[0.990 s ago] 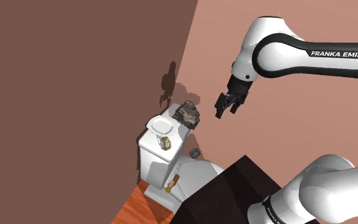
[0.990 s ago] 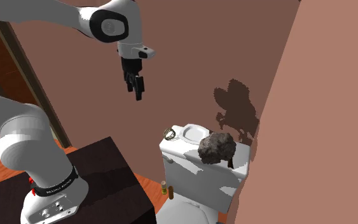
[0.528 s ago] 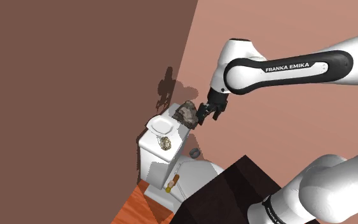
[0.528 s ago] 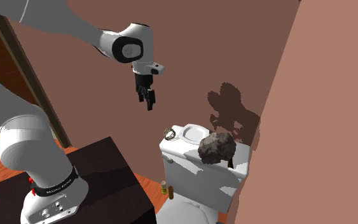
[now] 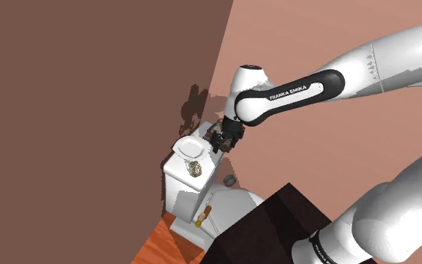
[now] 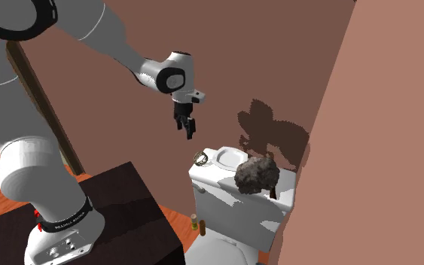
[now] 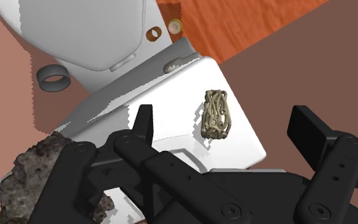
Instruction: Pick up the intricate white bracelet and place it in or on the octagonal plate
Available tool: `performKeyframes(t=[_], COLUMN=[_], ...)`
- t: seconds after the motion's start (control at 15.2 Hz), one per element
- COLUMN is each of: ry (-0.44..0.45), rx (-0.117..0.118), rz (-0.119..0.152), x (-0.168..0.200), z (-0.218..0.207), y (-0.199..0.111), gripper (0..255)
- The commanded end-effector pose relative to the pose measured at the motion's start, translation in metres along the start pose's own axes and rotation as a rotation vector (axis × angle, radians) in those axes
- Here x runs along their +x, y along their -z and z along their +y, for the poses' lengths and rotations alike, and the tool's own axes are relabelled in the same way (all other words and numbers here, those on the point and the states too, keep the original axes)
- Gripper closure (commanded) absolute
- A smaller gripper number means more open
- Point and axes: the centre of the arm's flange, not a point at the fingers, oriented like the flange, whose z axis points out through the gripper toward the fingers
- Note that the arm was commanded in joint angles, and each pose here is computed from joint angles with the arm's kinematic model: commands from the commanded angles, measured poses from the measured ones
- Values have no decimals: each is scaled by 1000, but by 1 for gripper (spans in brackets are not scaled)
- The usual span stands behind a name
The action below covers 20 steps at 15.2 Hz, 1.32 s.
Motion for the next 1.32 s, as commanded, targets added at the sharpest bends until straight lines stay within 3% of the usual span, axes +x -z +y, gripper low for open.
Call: performKeyframes(t=[0.0,0.79,1.25], ry=[-2,-10,-10], rx=[-1,-6,-6], rz=[3,15,15], x=[17,112,113], z=[-4,-35,-34], y=[-20,-137,-174], gripper=[0,0,0])
